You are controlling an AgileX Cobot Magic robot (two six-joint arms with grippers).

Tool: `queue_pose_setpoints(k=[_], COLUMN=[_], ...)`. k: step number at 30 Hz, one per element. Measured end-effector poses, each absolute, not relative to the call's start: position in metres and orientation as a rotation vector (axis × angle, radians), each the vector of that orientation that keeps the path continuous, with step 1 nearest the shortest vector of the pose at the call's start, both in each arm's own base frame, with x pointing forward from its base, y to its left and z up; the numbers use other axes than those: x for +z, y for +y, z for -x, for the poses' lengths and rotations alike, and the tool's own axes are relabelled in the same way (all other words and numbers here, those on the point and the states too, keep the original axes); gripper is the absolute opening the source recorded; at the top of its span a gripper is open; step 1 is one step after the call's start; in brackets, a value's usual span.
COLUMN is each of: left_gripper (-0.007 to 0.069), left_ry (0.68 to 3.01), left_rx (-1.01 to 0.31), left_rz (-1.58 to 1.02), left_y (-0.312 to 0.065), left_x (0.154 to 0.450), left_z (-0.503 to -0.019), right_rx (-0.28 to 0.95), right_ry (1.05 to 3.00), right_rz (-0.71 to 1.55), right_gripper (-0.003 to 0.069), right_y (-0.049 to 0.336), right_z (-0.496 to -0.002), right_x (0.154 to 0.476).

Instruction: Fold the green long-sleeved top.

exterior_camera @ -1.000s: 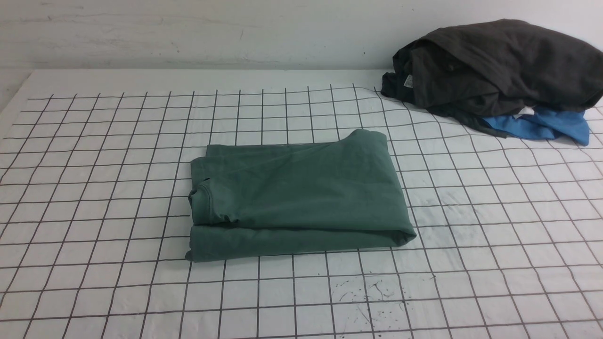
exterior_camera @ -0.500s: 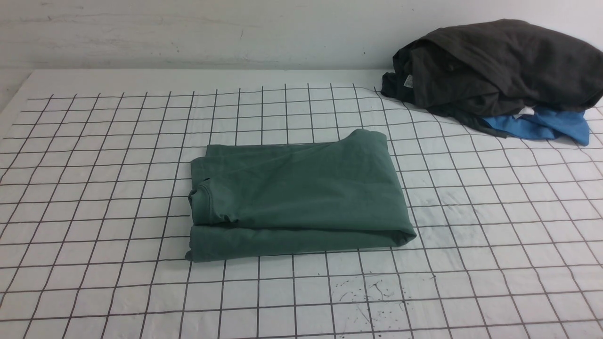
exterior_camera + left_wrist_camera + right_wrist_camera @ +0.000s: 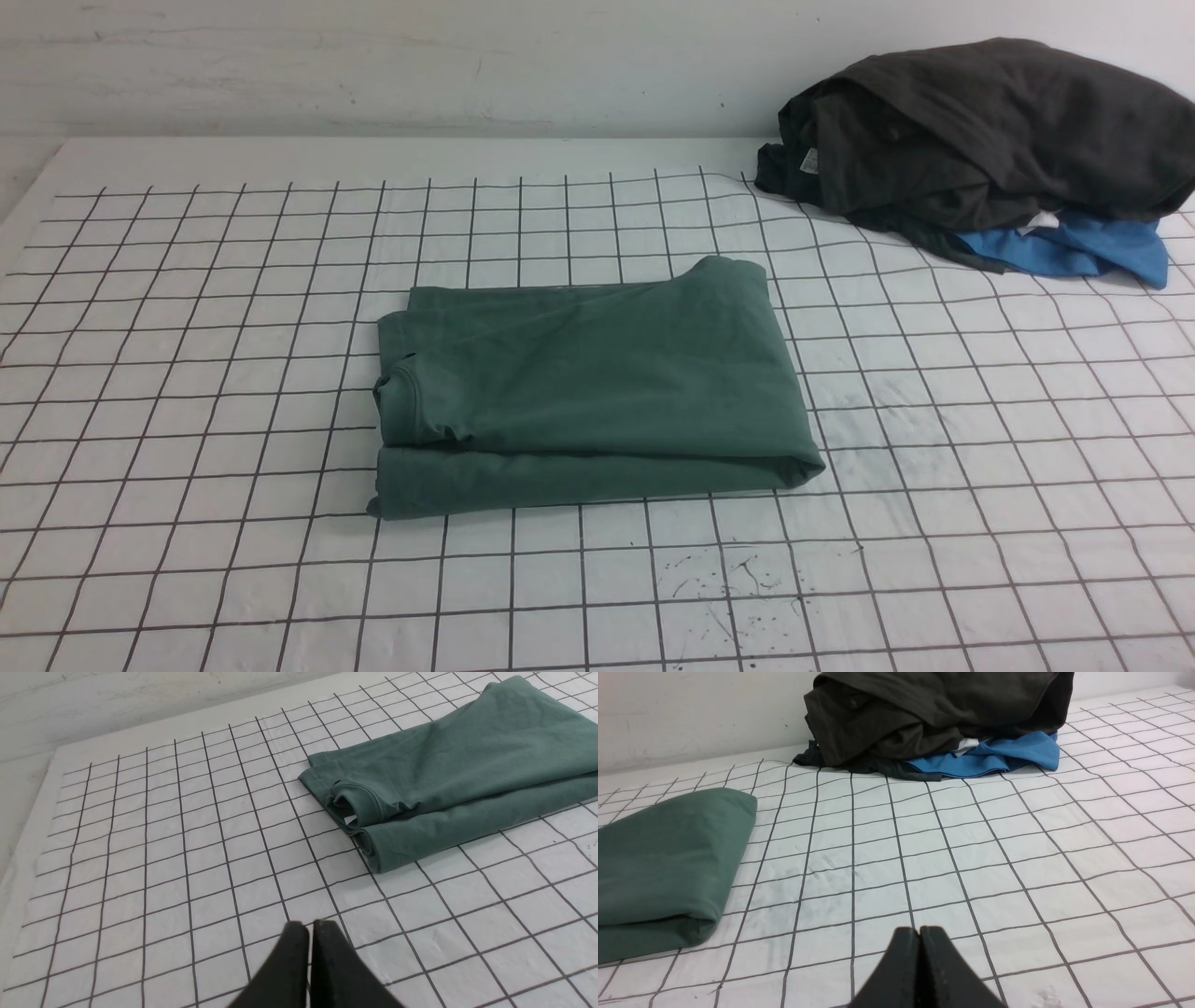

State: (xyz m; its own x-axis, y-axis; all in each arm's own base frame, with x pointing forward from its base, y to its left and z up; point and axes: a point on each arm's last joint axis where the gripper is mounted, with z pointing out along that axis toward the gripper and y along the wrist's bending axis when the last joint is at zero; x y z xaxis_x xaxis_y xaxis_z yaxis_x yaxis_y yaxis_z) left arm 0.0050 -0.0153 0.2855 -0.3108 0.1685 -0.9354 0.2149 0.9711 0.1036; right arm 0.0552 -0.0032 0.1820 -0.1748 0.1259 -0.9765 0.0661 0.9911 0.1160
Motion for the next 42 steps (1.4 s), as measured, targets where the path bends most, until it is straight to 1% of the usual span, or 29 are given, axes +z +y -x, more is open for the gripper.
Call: queue_pose_setpoints(k=[8, 14, 25, 42], left_gripper=[-0.0005, -0.0005, -0.0005, -0.0005], left_ry=[1.896, 1.896, 1.896, 1.896], left_rx=[-0.047, -0.047, -0.047, -0.047], left_rz=[-0.277, -0.277, -0.277, -0.277], left_y=[-0.0153, -0.0153, -0.0153, -0.0153], left_x=[0.2855, 0.2855, 0.2855, 0.2855], left_z=[-0.0050, -0.0050, -0.0050, -0.0050], right_rx=[0.056, 0.098, 0.116, 0.116], right_ry=[1.748, 1.750, 1.751, 1.751], right_rz=[-0.140, -0.130, -0.115, -0.115], right_gripper=[-0.0014, -0.0014, -0.0014, -0.0014], right_y=[-0.0030, -0.0011, 0.0000, 0.0001], right_z=[-0.0552, -0.0553, -0.0553, -0.0553], right_x=[0.1820, 0.1820, 0.1820, 0.1820])
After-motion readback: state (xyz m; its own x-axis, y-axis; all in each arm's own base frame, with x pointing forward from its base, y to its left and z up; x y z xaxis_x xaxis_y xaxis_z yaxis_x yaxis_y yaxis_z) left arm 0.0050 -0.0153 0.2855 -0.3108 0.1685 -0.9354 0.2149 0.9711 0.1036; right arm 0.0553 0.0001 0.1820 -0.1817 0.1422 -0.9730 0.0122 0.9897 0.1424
